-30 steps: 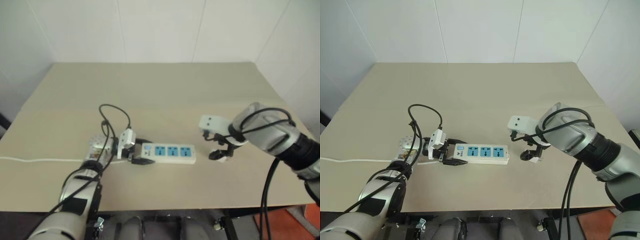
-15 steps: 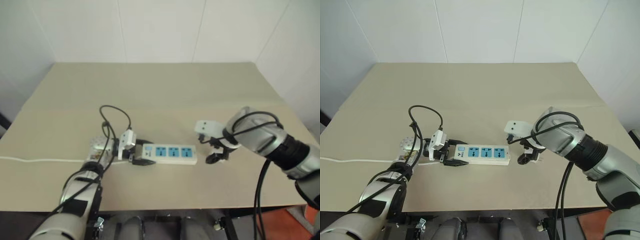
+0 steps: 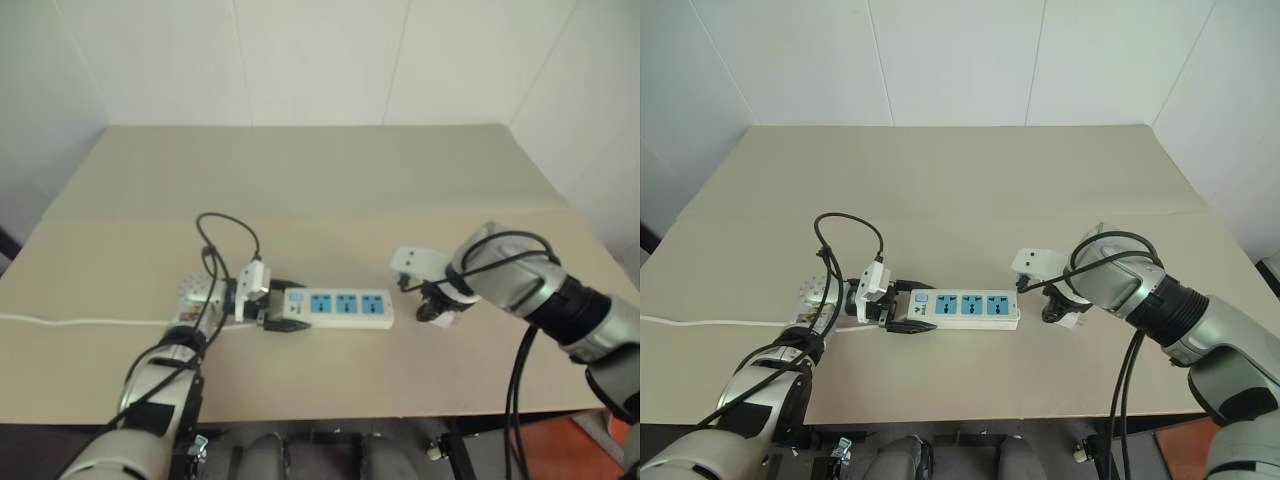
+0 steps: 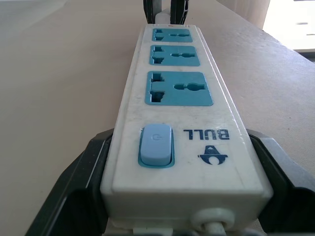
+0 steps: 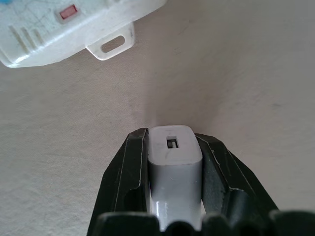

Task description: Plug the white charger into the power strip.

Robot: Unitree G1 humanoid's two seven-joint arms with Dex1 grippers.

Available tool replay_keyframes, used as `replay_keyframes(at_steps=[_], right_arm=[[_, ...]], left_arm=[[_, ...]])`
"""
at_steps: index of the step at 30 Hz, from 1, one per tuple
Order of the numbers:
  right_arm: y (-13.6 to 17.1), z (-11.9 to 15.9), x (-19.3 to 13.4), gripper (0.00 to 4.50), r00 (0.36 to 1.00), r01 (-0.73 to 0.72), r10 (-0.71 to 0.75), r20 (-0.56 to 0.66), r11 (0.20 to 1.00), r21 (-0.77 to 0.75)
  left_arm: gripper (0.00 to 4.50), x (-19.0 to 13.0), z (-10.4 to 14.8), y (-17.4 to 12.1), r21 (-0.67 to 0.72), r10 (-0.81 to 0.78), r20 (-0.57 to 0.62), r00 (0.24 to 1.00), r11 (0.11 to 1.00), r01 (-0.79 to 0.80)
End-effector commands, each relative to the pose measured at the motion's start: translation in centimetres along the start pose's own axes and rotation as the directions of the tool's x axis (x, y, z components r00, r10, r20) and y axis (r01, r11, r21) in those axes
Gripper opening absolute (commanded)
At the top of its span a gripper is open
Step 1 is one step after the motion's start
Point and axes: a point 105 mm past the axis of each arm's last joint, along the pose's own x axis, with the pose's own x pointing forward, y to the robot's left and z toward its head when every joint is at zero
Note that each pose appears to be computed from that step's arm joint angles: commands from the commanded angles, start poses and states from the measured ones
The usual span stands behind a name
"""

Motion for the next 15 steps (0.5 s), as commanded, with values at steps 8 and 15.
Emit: replay_keyframes(at_steps=[8, 15], right_arm=[[-1.7, 4.5, -7.5, 1.16, 0.934, 0.175, -0.137, 0.330, 0.980, -0.090], [-1.2, 9.1, -11.1, 1.16, 0.407, 0.179, -0.044, 0.912, 0.983, -0.033]], left_arm=[[3.31, 0.1, -1.2, -1.6, -0.049, -0.082, -0.059, 0.995, 0.996, 0.079], [3.31, -0.1, -1.3, -2.1, -0.052, -0.108, -0.083, 0.991, 0.993, 0.104]])
